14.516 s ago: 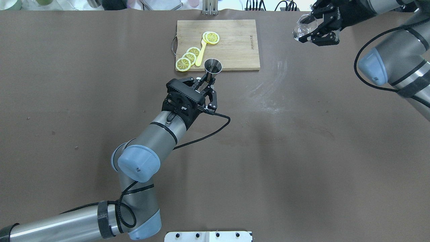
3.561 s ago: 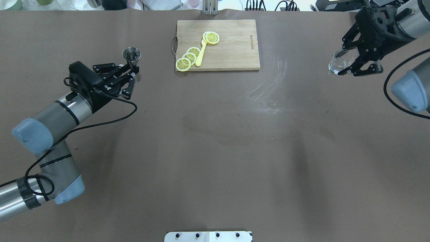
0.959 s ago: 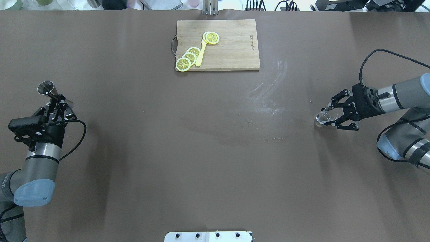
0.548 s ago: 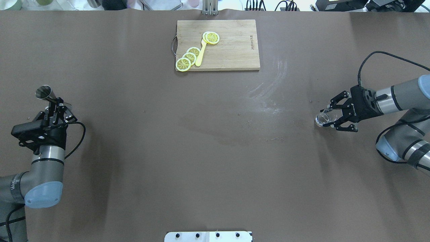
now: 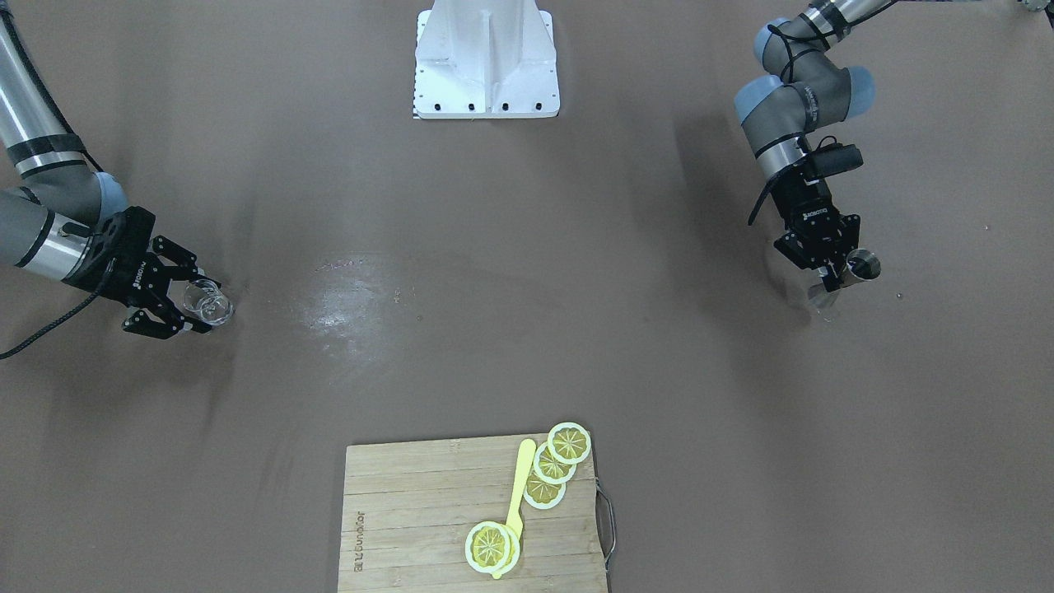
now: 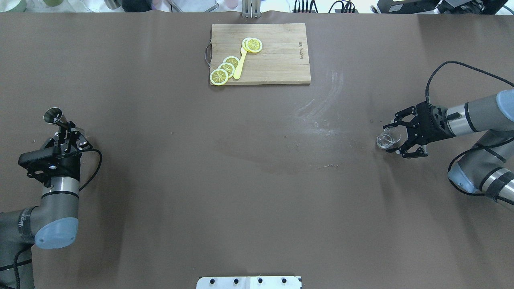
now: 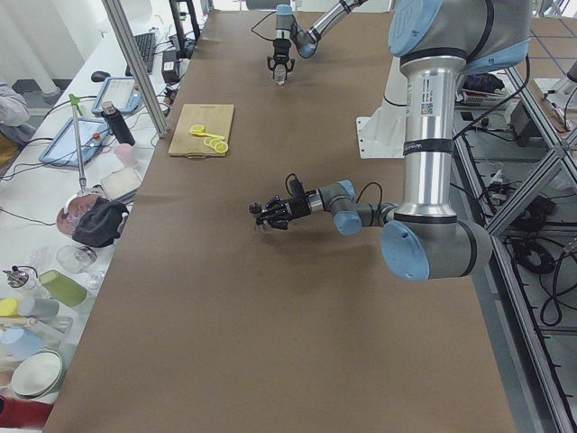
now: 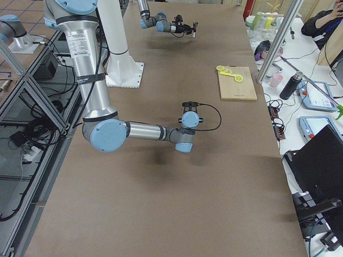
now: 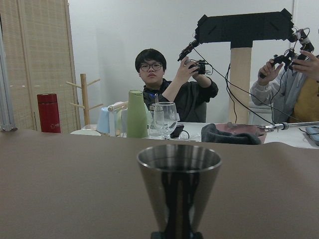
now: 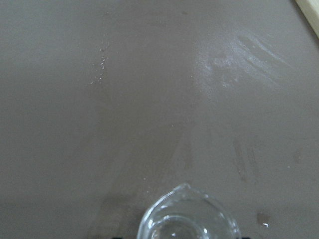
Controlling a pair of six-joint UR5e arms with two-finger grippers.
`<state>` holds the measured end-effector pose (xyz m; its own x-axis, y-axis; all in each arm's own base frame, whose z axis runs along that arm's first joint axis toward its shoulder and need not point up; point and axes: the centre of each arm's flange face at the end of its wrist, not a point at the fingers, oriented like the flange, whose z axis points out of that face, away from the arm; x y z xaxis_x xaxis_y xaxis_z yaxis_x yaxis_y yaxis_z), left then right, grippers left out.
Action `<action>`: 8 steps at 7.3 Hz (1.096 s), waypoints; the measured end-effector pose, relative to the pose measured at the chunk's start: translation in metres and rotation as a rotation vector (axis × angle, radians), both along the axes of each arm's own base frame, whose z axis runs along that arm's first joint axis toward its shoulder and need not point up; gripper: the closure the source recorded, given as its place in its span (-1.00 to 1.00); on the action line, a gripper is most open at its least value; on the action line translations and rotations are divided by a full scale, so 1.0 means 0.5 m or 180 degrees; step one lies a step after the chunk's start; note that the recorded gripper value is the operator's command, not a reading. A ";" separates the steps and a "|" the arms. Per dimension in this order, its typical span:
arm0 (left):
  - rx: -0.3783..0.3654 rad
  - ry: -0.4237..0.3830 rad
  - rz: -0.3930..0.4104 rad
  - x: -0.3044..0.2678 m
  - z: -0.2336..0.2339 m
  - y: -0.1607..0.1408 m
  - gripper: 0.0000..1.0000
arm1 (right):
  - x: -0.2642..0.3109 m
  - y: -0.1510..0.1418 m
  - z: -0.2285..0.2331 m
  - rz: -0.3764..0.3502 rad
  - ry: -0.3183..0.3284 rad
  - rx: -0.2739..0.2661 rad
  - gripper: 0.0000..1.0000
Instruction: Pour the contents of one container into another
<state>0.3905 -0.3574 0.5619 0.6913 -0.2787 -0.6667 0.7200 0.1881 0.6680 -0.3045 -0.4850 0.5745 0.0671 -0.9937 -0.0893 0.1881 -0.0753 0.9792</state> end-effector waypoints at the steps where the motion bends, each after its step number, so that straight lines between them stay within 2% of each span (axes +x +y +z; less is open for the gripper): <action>1: -0.0016 -0.0061 -0.0012 0.004 0.009 -0.003 1.00 | 0.004 -0.005 -0.003 0.0013 -0.0005 -0.0004 -1.00; 4: -0.0060 -0.0097 -0.0205 0.013 0.021 -0.030 1.00 | 0.036 -0.058 -0.060 0.0088 0.0009 -0.0125 -1.00; 7: -0.0068 0.0070 -0.0429 0.016 0.023 -0.068 1.00 | 0.062 -0.073 -0.124 0.0047 -0.0011 -0.0483 -1.00; 8: -0.0071 0.0093 -0.0461 0.021 0.025 -0.077 1.00 | 0.065 -0.073 -0.131 0.0050 -0.0020 -0.0535 -1.00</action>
